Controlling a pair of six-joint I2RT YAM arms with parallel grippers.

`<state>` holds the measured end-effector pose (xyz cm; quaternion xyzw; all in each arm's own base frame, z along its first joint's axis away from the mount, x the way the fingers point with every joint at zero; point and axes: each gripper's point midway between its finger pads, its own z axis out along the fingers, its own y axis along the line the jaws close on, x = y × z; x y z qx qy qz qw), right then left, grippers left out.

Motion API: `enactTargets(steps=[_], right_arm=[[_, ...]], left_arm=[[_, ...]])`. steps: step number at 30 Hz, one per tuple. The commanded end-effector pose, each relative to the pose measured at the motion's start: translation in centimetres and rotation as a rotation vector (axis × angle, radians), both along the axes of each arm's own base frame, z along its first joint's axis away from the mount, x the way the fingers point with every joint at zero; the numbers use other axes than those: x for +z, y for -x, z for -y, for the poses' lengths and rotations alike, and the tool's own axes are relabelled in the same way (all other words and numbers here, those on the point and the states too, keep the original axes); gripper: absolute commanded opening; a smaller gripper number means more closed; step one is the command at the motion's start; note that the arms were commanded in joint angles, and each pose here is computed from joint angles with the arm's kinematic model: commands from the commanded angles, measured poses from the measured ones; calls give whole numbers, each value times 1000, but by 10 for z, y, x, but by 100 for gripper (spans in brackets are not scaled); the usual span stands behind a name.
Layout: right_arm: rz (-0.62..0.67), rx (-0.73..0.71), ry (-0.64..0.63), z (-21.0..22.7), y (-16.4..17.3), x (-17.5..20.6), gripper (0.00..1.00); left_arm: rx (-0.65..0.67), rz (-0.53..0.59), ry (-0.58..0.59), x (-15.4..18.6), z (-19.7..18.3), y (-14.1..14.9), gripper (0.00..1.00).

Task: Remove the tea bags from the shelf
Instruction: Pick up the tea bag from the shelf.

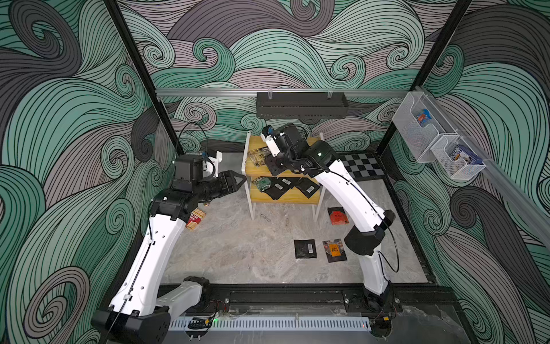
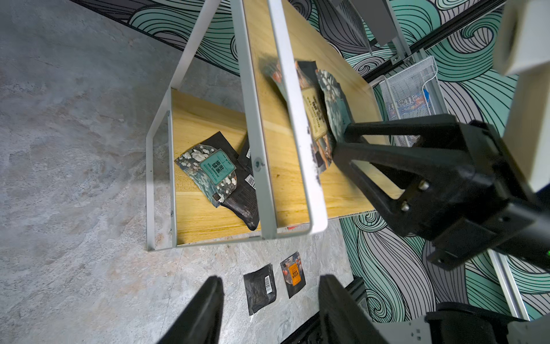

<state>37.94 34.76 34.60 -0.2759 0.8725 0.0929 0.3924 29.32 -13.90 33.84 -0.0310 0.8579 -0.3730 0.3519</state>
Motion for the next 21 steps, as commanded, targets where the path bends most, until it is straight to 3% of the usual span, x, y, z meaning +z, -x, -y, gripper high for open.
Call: enactTargets(steps=[1,14,21], right_arm=[[-43,-12,49,14,6,-9,30],[-8,-8,31,19,9,8,8],[14,-6,21,23,12,19,2]], left_arm=[[-6,21,-7,3,0,3,55],[-5,18,-8,1,0,5,54],[-4,19,-7,0,-1,6,55]])
